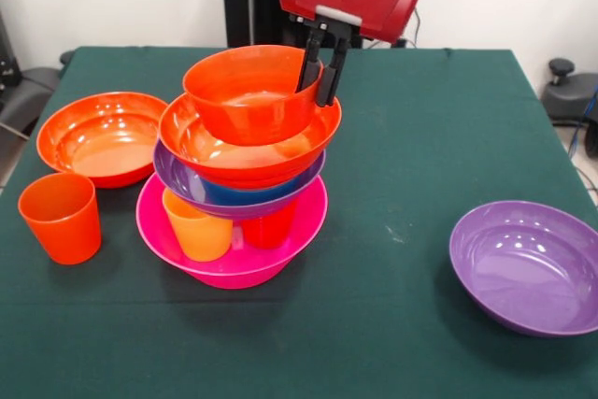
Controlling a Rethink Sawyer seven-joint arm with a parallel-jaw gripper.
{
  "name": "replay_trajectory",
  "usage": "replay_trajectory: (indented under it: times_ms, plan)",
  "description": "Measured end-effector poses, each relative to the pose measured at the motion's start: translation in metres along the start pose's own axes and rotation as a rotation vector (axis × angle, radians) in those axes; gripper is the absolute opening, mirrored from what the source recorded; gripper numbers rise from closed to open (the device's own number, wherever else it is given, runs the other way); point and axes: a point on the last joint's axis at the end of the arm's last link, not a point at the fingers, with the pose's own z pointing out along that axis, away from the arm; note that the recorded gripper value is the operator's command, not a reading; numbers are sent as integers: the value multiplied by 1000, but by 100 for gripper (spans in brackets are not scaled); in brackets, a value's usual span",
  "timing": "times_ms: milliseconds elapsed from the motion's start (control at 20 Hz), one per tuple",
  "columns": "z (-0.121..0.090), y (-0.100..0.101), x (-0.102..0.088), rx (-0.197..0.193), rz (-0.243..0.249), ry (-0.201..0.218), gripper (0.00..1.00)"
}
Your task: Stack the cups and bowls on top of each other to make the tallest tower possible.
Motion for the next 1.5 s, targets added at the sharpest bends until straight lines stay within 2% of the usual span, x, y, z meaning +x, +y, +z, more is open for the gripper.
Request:
replay_trajectory:
  times_ms: [750, 1100, 1500]
  plan:
    - [19, -8, 36, 25, 18, 75, 0]
    - [23, -15, 44, 41, 49, 92, 0]
    - [25, -16, 47, 43, 55, 95, 0]
